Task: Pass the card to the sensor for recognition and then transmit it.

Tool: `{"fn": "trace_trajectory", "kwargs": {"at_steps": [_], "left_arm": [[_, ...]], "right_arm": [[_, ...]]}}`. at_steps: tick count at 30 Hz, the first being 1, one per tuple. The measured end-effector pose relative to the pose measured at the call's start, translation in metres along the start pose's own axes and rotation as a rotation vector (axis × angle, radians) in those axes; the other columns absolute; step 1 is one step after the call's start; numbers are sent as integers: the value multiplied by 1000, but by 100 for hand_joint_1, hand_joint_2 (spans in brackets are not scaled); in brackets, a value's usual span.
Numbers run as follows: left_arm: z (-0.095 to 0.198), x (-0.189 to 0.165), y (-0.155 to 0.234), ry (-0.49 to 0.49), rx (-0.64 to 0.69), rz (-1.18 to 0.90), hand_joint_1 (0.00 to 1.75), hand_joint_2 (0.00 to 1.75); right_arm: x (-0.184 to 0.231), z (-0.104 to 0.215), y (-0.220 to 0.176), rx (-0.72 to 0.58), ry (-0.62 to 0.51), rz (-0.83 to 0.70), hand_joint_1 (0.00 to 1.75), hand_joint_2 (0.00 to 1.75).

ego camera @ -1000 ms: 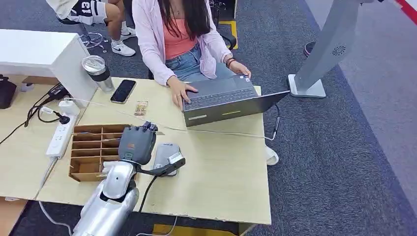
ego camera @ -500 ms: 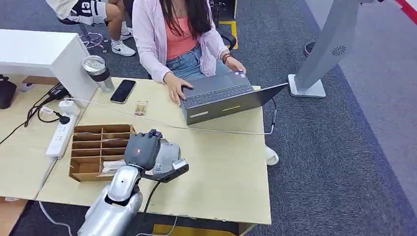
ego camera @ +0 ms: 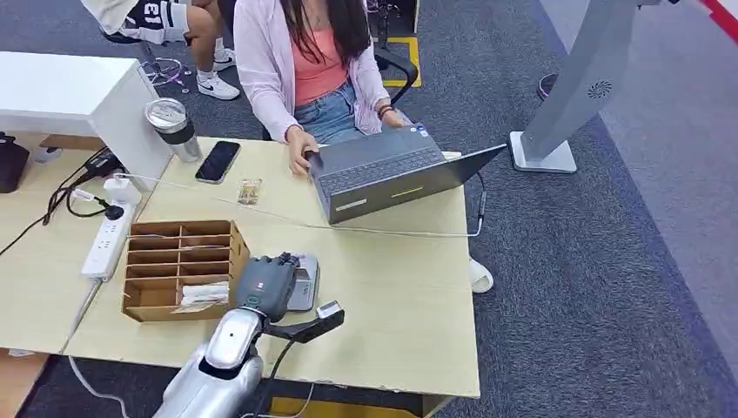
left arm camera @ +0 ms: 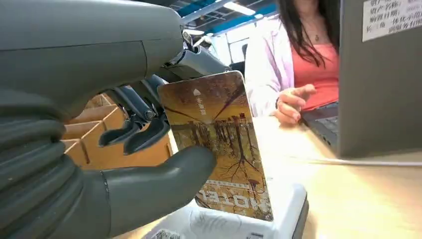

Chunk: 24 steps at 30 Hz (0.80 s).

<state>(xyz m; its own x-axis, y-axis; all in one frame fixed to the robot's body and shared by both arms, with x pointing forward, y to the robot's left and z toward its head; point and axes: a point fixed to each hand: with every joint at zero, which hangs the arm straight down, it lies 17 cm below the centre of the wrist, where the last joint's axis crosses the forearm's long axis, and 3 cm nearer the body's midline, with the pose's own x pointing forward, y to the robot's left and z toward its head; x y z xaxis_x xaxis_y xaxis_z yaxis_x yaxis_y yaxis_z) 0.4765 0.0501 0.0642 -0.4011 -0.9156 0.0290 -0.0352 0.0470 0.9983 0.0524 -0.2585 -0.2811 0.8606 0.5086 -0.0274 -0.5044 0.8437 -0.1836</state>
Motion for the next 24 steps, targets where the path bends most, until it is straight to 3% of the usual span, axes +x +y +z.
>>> {"fn": "trace_trajectory", "kwargs": {"at_steps": [18,24], "left_arm": [[-1,-2,-12,19,-68,38,175,175],[-19,-31,25,78,57,22,175,175]], "right_arm": [[0,0,0,1,0,-1,0,0],[-1,0,0,-3,-1,17,0,0]]}}
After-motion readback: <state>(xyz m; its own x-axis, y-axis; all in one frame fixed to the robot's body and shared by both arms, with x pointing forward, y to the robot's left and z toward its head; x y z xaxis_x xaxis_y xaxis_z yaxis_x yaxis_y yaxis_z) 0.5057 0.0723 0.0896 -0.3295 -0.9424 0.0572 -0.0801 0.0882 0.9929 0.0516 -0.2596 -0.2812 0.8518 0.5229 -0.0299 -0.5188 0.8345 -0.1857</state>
